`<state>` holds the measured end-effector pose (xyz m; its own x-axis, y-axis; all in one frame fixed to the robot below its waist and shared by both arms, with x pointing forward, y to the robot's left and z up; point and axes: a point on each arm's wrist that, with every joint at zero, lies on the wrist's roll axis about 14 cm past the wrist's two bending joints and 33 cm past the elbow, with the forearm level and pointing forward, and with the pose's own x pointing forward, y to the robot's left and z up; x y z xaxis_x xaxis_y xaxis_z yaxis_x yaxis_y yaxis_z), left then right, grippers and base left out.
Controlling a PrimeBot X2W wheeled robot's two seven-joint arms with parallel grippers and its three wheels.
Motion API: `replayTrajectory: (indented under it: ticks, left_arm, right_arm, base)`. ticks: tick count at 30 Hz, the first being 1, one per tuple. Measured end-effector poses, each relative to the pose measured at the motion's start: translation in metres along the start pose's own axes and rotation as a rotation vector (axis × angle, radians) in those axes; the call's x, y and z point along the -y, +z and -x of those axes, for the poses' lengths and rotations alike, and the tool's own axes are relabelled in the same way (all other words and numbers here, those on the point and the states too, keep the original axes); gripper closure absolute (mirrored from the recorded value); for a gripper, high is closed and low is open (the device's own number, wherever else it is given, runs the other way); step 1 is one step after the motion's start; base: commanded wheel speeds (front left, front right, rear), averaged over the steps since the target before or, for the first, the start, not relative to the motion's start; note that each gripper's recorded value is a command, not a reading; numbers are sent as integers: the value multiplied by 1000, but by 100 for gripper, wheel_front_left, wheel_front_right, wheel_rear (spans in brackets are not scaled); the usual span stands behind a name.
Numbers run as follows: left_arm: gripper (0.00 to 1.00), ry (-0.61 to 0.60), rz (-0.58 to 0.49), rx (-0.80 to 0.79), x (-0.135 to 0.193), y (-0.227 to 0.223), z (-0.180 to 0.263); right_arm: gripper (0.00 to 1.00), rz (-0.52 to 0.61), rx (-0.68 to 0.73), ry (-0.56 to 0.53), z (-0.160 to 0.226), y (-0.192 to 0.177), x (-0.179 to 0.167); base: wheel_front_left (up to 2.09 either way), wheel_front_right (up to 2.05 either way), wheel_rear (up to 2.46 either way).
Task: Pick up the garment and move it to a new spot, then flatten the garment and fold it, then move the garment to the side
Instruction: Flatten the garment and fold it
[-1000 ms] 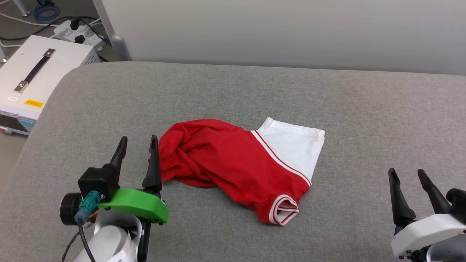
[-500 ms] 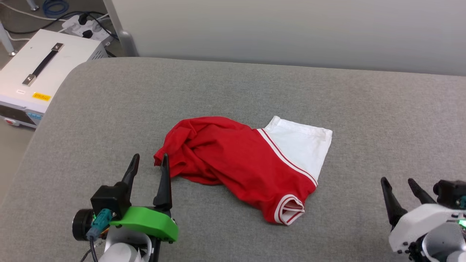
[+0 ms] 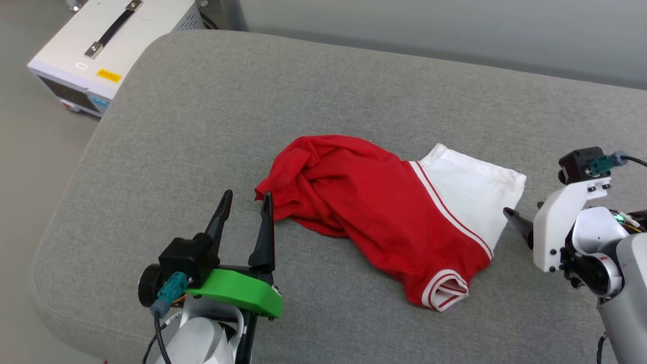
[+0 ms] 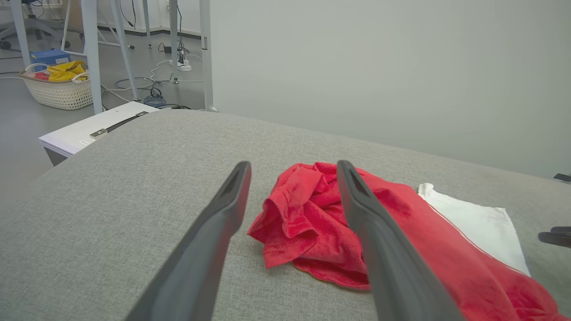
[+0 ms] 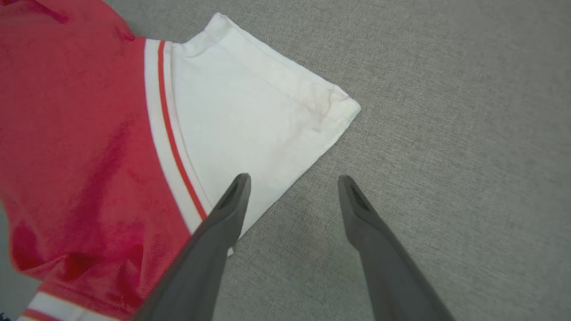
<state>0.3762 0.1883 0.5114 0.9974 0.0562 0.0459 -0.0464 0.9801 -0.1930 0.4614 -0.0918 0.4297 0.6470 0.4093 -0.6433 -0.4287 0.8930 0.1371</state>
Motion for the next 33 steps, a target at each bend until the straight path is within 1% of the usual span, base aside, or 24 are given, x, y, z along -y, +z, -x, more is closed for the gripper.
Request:
replayTrajectory:
  ticks: [3, 8, 13, 14, 15, 16, 19, 21, 27, 30, 33]
  left_arm:
    - [0, 25, 7, -9, -6, -4, 0]
    - [0, 61, -3, -35, -17, -15, 0]
    - [0, 83, -6, -51, -25, -21, -1]
    - [0, 84, -6, -52, -26, -22, -2]
    - [0, 89, -7, -53, -27, -22, -2]
    - [0, 93, -5, -54, -28, -23, -2]
    - [0, 93, -6, -52, -29, -23, -2]
    - [0, 88, -4, -50, -27, -23, -3]
    - [0, 56, -4, -32, -19, -19, -7]
    - [0, 33, -3, -33, -12, -20, -7]
    - [0, 11, 4, -39, -6, -23, -8]
  right_arm:
    - [0, 20, -86, 36, -21, -6, -7]
    - [0, 35, -187, 72, -49, -23, -15]
    - [0, 24, -326, 114, -64, -45, -23]
    - [47, 23, -340, 118, -65, -47, -24]
    - [65, 24, -351, 124, -65, -47, -25]
    - [100, 18, -355, 130, -66, -46, -25]
    - [100, 21, -347, 138, -64, -44, -27]
    - [100, 22, -316, 148, -62, -37, -31]
    - [100, 60, -132, 121, -45, 13, -24]
    - [100, 77, -17, 72, -26, 51, -8]
    - [100, 66, 58, 1, -4, 72, 19]
  base:
    - [0, 0, 0]
    - [0, 0, 0]
    - [0, 0, 0]
    - [0, 0, 0]
    - [0, 0, 0]
    - [0, 0, 0]
    - [0, 0, 0]
    - [0, 0, 0]
    - [0, 0, 0]
    - [0, 0, 0]
    - [0, 0, 0]
